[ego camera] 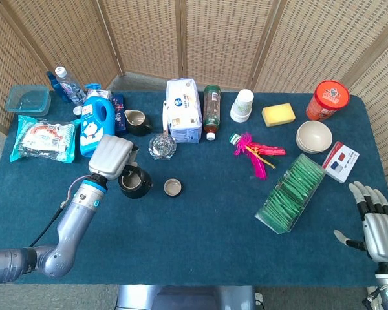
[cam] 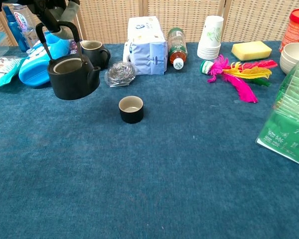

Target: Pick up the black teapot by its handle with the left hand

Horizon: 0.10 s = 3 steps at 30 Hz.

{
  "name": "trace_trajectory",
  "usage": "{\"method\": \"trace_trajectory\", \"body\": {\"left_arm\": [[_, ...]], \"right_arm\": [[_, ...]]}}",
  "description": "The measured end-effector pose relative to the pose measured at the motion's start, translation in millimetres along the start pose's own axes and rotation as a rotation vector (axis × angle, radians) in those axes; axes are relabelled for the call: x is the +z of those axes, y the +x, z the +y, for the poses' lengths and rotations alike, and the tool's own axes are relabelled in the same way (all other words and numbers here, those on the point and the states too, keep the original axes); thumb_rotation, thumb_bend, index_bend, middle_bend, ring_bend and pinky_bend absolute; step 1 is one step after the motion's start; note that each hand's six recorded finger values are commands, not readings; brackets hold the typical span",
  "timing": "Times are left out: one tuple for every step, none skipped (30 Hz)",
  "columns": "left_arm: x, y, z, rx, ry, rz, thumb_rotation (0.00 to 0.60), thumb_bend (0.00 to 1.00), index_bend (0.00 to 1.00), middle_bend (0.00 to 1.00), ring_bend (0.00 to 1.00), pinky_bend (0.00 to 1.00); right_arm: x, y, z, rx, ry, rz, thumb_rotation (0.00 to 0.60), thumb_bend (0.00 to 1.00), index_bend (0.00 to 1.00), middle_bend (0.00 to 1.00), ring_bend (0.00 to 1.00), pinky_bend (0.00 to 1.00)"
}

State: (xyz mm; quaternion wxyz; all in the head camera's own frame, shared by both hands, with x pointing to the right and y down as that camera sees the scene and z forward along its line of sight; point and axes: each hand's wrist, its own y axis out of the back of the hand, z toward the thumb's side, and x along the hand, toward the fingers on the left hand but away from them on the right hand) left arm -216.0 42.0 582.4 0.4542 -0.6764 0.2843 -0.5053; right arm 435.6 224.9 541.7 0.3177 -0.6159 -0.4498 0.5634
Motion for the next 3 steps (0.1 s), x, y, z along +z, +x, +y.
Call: {"method": "trace_trajectory", "body": {"left_arm": [[-1.4,0.8,0.7,0.005,0.017,0.004,0.6,0.48,0.74,0.9,0.86,0.97],[-2.7,1.4,1.1,0.008,0.028,0.007,0.6,0.48,0.74,0.9,0.86,0.97],[-3.8,1.9,1.3,0.011,0.035,0.01,0.6,0.48,0.74,0.9,0.86,0.97]], "right_arm": [[-0.1,0.0,0.3,-0.001,0.0,0.0,0.6,0.0,0.0,0.0,0.0,0.0],[-0.1,0.0,0.4,-0.001,0.0,0.0,0.6,0.0,0.0,0.0,0.0,0.0],[-0.1,-0.1,0.4,-0.001,0.0,0.0,0.6,0.0,0.0,0.0,0.0,0.0]]}}
